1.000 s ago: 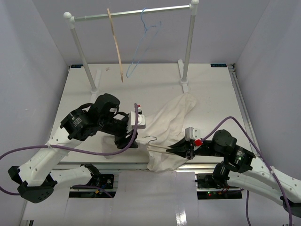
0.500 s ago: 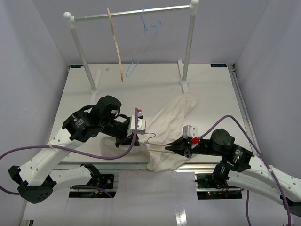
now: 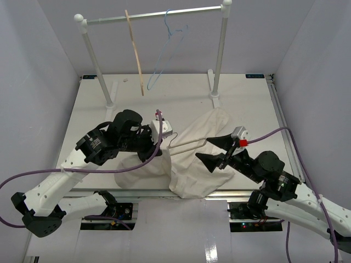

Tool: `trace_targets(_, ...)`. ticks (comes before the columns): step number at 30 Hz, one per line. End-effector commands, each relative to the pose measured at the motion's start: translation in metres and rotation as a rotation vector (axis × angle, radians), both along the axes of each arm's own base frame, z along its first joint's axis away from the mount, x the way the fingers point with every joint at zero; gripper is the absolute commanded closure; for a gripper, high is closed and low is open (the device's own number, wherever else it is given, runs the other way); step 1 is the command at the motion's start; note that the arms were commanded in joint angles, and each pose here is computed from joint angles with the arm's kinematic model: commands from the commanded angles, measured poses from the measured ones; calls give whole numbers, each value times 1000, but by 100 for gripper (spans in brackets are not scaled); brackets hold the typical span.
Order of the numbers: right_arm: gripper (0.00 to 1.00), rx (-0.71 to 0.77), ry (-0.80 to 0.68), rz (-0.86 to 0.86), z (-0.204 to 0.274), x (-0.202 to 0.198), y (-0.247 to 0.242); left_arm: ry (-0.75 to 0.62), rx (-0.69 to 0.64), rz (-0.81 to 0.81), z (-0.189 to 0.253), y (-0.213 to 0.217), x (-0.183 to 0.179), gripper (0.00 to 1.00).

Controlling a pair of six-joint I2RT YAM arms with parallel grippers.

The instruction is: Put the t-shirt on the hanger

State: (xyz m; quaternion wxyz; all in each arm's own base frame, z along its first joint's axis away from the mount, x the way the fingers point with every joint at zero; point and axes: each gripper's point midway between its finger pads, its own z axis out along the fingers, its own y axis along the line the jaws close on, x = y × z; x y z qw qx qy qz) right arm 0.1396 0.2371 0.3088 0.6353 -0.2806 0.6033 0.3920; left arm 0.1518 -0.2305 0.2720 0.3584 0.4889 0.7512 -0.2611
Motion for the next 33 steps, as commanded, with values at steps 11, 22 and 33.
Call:
trace_targets(11, 47, 90, 301, -86, -70, 30, 49, -16, -244, 365, 17, 2, 34, 100)
trace_targets(22, 59, 34, 413, -165, -112, 16, 68, -39, -226, 480, 10, 13, 49, 100)
trace_targets(33, 55, -97, 460, -337, -141, 2, 87, -31, -222, 489, 2, 11, 51, 100)
